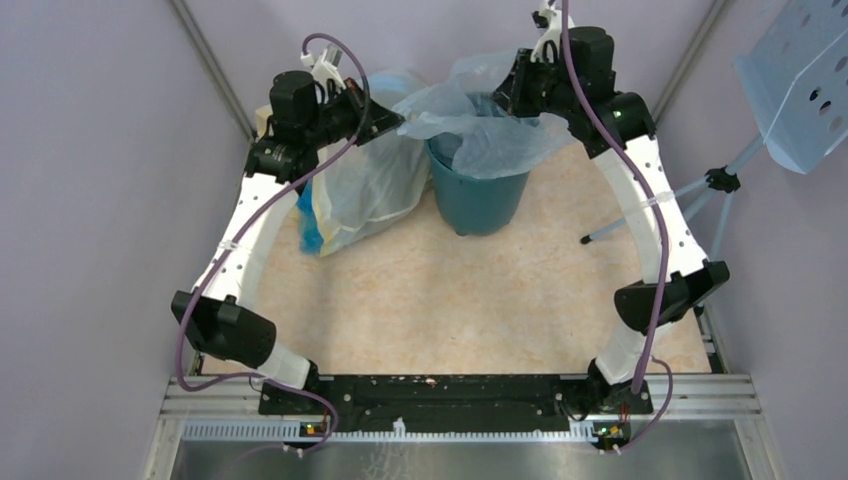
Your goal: Put the trash bags into the trash bin
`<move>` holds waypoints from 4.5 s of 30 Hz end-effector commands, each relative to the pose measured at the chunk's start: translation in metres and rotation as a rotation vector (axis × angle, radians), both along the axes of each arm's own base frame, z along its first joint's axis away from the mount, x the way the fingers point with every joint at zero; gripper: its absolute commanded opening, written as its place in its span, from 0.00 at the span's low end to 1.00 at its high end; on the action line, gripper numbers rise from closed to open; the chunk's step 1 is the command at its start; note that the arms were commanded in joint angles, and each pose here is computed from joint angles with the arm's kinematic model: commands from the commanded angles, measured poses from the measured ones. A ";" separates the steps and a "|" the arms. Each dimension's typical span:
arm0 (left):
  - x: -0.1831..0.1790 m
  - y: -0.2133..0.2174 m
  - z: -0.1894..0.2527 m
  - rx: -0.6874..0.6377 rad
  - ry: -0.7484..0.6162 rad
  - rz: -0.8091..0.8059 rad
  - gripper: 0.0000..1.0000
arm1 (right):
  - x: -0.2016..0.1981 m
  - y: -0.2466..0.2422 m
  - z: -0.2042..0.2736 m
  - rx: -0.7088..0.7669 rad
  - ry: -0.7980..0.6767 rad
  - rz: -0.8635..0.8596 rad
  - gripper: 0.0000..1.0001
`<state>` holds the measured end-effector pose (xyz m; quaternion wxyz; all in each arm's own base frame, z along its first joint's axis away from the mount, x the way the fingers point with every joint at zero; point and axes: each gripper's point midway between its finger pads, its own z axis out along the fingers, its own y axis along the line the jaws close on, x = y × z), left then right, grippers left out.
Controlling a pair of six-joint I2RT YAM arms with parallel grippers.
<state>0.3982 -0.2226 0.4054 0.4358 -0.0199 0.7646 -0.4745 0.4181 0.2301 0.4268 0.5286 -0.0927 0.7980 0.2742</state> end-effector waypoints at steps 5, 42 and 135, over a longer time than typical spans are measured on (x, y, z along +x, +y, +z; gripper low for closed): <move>-0.027 0.009 0.047 -0.043 -0.113 -0.071 0.00 | 0.016 0.007 -0.054 -0.144 0.133 -0.012 0.00; -0.049 0.020 0.078 -0.210 -0.092 -0.191 0.00 | -0.002 -0.003 -0.266 -0.611 0.558 0.046 0.00; 0.028 0.041 -0.144 0.145 0.295 -0.037 0.00 | -0.048 -0.066 -0.040 -0.124 0.131 -0.145 0.54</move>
